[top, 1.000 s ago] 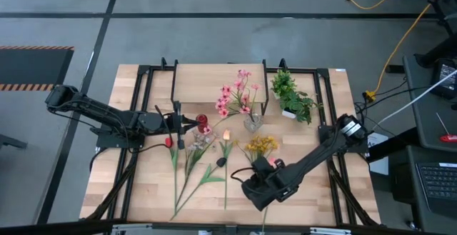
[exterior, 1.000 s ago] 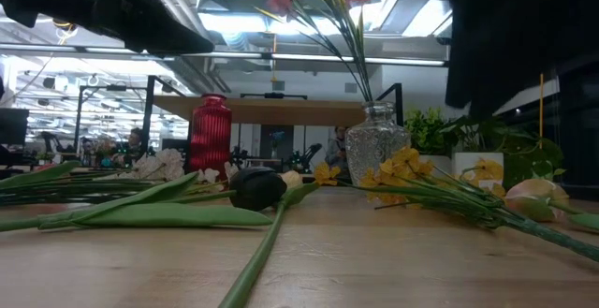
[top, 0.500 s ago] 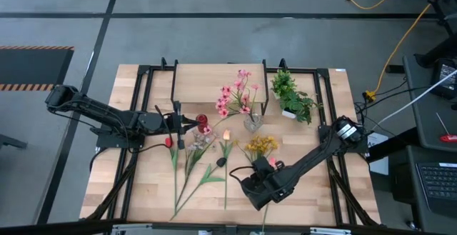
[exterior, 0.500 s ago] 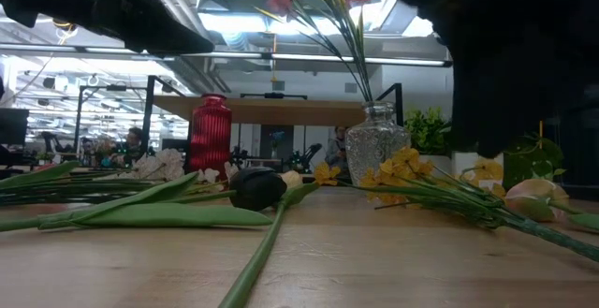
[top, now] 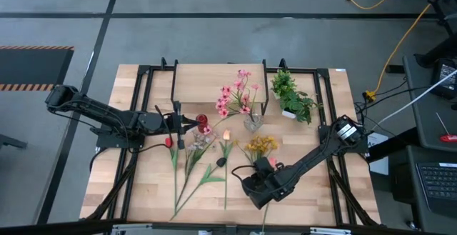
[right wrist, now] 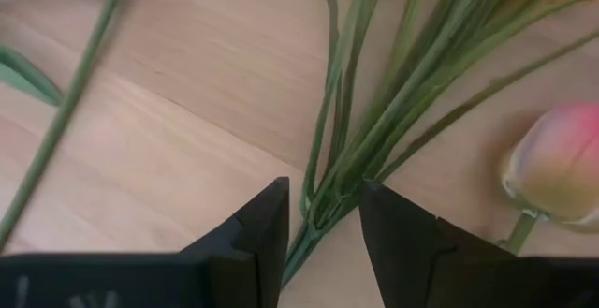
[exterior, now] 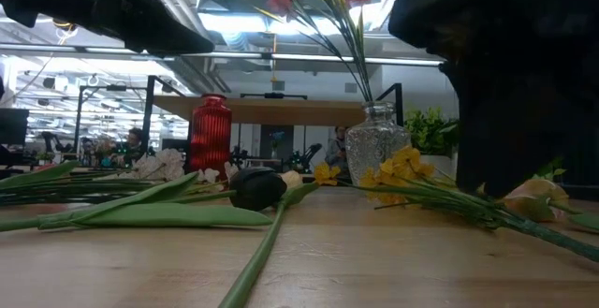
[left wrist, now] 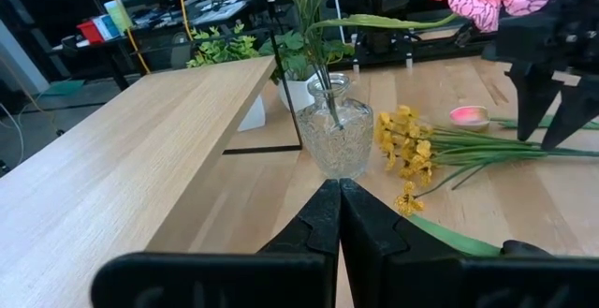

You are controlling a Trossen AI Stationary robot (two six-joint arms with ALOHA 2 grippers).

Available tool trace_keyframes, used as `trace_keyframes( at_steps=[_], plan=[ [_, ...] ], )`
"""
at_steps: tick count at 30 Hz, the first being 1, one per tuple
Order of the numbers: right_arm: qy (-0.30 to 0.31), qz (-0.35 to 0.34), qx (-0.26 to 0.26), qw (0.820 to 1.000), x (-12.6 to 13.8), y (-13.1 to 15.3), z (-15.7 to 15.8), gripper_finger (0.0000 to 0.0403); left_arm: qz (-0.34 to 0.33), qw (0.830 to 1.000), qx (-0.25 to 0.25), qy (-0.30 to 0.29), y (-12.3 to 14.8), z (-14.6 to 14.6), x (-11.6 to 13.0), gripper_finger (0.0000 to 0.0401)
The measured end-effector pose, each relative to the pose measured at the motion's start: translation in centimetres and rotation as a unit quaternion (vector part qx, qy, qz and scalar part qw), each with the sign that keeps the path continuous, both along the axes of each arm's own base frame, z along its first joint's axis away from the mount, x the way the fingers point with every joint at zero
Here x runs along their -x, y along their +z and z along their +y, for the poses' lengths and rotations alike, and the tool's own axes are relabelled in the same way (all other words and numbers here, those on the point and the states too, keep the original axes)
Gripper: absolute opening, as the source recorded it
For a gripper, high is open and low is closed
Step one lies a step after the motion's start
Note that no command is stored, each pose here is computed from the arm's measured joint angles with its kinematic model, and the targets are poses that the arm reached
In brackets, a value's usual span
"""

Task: Pick and place flowers into a vace then onto a shelf
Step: Put the yellow flowers into the transparent flower vase

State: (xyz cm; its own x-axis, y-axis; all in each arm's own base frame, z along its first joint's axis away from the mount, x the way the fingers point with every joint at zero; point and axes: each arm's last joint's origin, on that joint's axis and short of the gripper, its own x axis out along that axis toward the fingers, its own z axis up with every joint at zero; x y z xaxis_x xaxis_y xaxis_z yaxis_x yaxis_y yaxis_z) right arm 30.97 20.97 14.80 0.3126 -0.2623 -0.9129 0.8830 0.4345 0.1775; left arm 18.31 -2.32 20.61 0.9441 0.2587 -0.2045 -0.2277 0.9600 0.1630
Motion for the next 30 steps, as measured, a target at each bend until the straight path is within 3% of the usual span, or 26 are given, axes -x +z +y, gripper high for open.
trace_keyframes(
  at_steps=[30],
  plan=[
    [-0.006,0.017,0.023,1.000,-0.4,-2.0,-0.5,0.0133,0.000,1.000,0.000,0.000,0.0,0.0,0.0,0.0004]
  ],
)
